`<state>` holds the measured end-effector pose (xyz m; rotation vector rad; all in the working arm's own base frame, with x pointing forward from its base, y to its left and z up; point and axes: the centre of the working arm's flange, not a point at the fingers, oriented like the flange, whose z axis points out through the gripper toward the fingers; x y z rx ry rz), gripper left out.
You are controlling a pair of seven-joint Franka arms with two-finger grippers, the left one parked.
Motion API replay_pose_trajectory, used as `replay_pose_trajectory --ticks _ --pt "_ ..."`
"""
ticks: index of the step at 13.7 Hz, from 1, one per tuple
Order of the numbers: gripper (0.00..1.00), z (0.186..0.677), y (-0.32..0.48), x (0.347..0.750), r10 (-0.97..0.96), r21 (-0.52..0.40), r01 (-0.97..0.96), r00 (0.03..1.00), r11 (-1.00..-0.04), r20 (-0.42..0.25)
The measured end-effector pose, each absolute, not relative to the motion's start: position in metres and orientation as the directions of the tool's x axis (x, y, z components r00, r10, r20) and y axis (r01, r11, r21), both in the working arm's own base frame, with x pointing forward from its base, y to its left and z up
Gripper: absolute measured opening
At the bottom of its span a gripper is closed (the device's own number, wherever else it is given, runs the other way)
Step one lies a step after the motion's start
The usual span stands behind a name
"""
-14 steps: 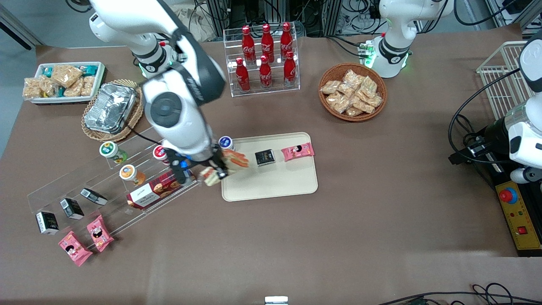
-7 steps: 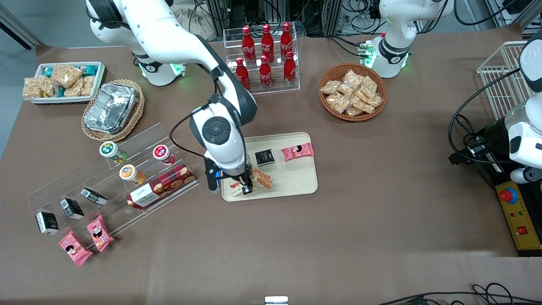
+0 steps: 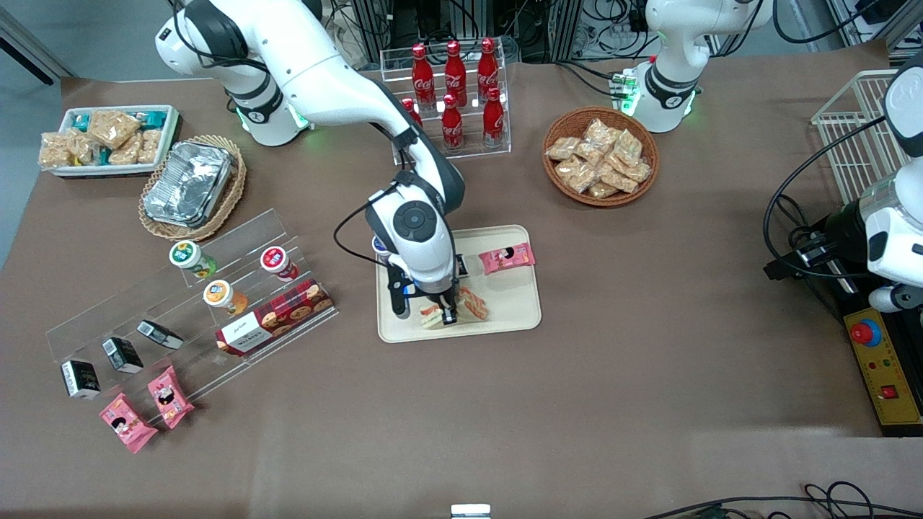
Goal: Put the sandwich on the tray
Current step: 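Lower the sandwich onto the tray beside the black box and release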
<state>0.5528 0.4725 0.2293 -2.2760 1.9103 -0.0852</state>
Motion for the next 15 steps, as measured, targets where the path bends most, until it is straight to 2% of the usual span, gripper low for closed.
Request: replay_pose_trajectory --ticks 2,3,7,9,11,15 --pt "0.21 0.219 0.473 0.552 -0.982 -0.173 -0.970 0.181 -0.168 -0.061" --pt "0.26 0.219 0.472 0.554 -0.982 -0.176 -0.970 0.181 -0.168 -0.059" --pt "0.66 0.230 0.472 0.560 -0.965 -0.201 -0.948 0.259 -0.245 -0.047" --pt "0.85 0.244 0.472 0.566 -0.962 -0.223 -0.942 0.269 -0.251 -0.053" --pt "1.00 0.264 0.472 0.569 -0.958 -0.245 -0.935 0.278 -0.255 -0.065" --pt "1.00 0.331 0.462 0.573 -0.937 -0.232 -0.919 0.342 -0.318 -0.071"
